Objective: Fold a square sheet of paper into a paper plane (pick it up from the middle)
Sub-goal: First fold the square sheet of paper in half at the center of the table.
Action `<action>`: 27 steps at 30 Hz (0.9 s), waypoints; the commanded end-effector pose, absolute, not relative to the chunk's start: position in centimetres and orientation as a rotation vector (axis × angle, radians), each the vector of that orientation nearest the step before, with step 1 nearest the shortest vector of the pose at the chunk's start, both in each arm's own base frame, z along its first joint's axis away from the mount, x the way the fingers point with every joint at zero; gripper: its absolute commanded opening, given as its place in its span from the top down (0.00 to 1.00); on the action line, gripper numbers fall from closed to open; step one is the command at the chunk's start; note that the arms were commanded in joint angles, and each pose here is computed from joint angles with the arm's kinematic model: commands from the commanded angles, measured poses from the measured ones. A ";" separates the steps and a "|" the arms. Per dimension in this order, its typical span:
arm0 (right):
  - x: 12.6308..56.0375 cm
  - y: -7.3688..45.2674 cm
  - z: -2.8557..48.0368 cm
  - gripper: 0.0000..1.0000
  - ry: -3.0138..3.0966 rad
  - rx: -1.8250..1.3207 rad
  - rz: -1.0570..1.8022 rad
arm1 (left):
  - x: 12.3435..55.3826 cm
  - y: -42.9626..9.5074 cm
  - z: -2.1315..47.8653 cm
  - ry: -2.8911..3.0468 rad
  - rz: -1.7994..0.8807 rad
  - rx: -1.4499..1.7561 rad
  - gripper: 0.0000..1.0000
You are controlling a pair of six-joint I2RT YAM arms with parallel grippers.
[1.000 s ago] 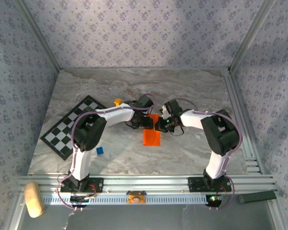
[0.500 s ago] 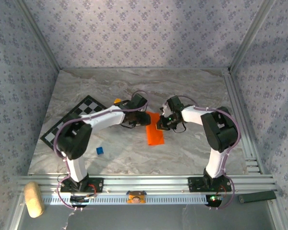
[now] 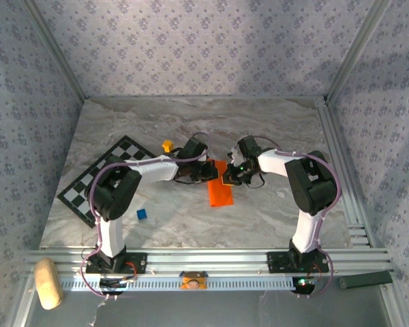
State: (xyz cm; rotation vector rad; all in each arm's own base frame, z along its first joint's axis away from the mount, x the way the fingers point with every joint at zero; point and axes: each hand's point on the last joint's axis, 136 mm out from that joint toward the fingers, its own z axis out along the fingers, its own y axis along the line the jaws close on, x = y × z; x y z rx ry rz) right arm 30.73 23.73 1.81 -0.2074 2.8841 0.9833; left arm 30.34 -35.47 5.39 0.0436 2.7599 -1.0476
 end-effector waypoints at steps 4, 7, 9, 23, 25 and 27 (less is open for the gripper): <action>28.4 20.9 -1.9 1.00 3.062 -0.116 0.791 | 30.2 -35.0 4.4 2.760 -1.060 0.052 1.00; 28.4 20.8 -2.0 1.00 3.064 -0.110 0.783 | 30.0 -34.7 4.1 2.753 -1.054 0.075 1.00; 28.4 20.8 -2.0 1.00 3.066 -0.109 0.779 | 29.9 -34.3 3.4 2.762 -1.035 0.081 1.00; 27.9 20.4 -2.8 1.00 3.081 -0.077 0.716 | 28.3 -31.0 -0.8 2.815 -0.947 0.048 0.98; 27.9 20.4 -2.8 1.00 3.079 -0.070 0.715 | 28.7 -31.4 0.6 2.790 -0.969 0.053 0.97; 28.0 20.4 -2.7 1.00 3.077 -0.065 0.717 | 29.1 -32.0 2.4 2.758 -1.002 0.054 0.97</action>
